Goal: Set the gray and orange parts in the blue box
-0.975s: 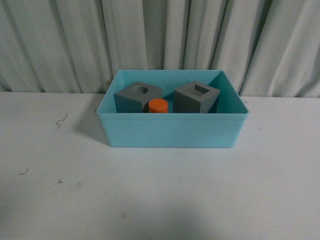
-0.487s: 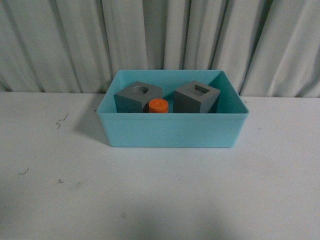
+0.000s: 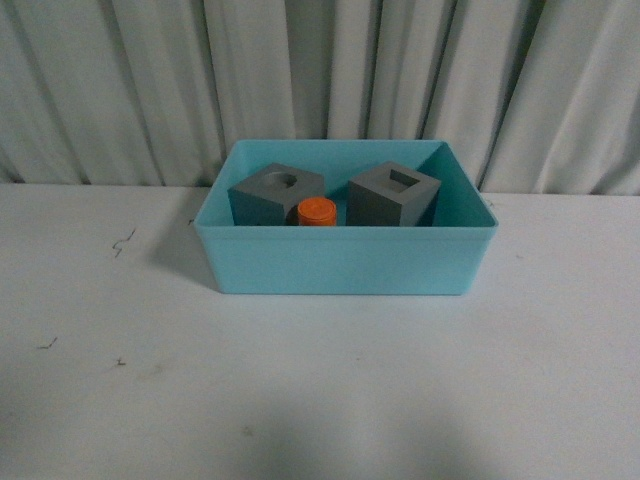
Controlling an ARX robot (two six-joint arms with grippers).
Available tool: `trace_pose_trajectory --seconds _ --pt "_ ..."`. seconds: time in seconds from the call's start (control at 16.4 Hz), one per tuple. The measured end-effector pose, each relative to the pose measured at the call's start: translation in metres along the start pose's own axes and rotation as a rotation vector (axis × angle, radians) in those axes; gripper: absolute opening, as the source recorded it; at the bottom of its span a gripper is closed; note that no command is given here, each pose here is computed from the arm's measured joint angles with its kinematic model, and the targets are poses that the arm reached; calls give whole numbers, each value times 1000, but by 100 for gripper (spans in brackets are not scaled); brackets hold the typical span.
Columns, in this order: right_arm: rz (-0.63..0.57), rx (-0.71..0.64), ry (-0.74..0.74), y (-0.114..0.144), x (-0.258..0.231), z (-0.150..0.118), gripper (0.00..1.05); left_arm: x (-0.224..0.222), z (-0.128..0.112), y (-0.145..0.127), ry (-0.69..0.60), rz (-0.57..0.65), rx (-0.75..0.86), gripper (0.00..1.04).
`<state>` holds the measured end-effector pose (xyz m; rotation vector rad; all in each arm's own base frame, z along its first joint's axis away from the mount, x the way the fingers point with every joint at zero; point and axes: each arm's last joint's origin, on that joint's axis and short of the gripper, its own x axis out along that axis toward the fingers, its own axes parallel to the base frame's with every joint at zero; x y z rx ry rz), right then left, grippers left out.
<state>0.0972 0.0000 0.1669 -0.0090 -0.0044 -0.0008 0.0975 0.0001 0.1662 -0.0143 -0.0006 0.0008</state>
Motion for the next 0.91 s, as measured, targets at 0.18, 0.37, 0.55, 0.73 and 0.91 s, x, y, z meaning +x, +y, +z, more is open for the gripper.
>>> trace_pose_trajectory --seconds 0.18,0.37,0.55,0.73,0.91 --pt "0 0 0 0 0 0 98 0 0 0 0 0 0 98" --pt "0 0 0 0 0 0 98 0 0 0 0 0 0 98" --pt "0 0 0 0 0 0 98 0 0 0 0 0 0 98" --pt "0 0 0 0 0 0 98 0 0 0 0 0 0 98" --pt "0 0 0 0 0 0 98 0 0 0 0 0 0 98"
